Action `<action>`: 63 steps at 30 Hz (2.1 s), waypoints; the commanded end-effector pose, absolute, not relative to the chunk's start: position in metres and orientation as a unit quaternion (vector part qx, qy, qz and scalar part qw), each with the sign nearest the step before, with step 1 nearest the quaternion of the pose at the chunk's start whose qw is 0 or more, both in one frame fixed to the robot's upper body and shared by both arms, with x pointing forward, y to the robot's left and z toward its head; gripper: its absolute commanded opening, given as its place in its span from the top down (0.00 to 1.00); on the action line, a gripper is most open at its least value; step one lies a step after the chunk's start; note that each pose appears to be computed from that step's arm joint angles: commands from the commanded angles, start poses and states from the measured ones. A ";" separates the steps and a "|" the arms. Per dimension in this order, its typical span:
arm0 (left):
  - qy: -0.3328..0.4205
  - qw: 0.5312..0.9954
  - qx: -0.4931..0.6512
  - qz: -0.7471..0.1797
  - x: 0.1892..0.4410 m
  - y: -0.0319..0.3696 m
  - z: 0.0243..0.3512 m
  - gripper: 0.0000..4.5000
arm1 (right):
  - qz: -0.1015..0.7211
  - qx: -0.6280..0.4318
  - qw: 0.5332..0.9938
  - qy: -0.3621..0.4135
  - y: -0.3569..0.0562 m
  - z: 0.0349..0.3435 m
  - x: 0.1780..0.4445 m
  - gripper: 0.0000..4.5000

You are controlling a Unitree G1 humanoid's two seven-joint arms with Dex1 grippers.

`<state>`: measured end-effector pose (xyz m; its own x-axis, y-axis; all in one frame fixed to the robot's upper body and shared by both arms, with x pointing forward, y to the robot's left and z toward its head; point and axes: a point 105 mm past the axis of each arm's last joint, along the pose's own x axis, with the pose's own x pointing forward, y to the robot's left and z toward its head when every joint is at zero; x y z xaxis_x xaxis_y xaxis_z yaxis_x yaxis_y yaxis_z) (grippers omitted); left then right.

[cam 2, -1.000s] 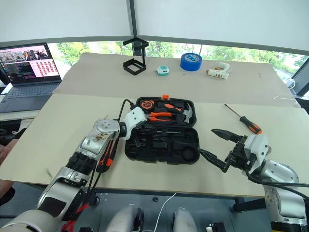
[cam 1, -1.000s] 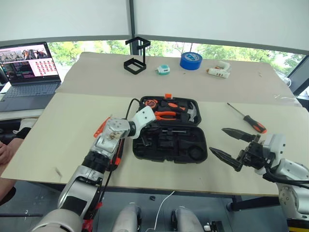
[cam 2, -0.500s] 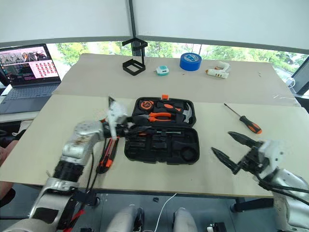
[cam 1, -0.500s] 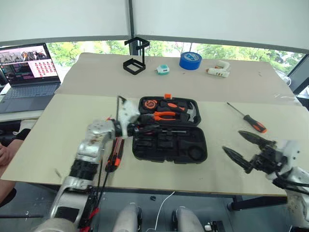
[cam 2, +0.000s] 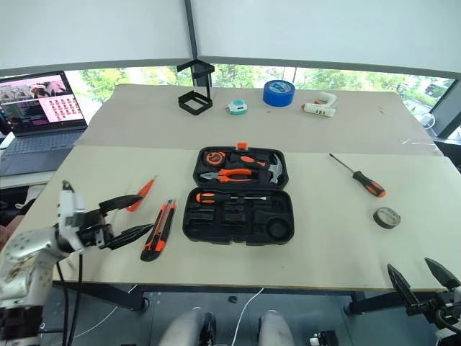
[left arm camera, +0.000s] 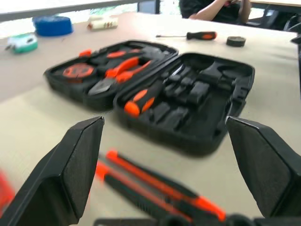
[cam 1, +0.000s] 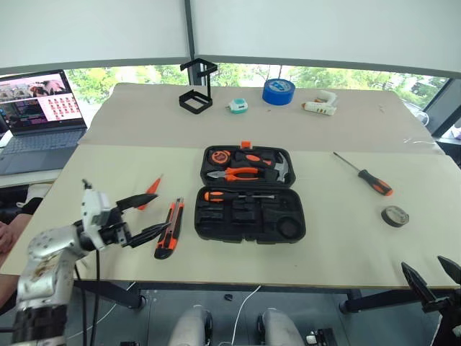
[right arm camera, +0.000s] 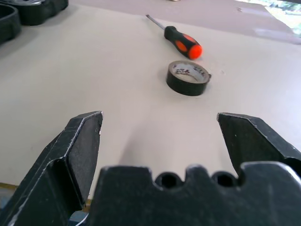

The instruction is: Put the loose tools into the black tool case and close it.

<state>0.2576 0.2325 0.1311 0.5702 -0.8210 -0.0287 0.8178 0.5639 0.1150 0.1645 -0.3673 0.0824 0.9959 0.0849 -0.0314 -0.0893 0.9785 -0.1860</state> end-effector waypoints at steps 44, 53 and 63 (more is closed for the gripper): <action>-0.103 0.814 0.022 -0.571 0.268 0.113 0.179 0.00 | 0.072 -0.223 0.947 0.222 -0.365 0.147 0.397 0.57; -0.106 0.822 0.021 -0.559 0.269 0.117 0.181 0.00 | 0.039 -0.227 0.953 0.199 -0.377 0.166 0.398 0.02; -0.110 0.817 0.022 -0.565 0.270 0.113 0.191 0.00 | 0.018 -0.184 0.954 0.238 -0.366 0.135 0.402 0.02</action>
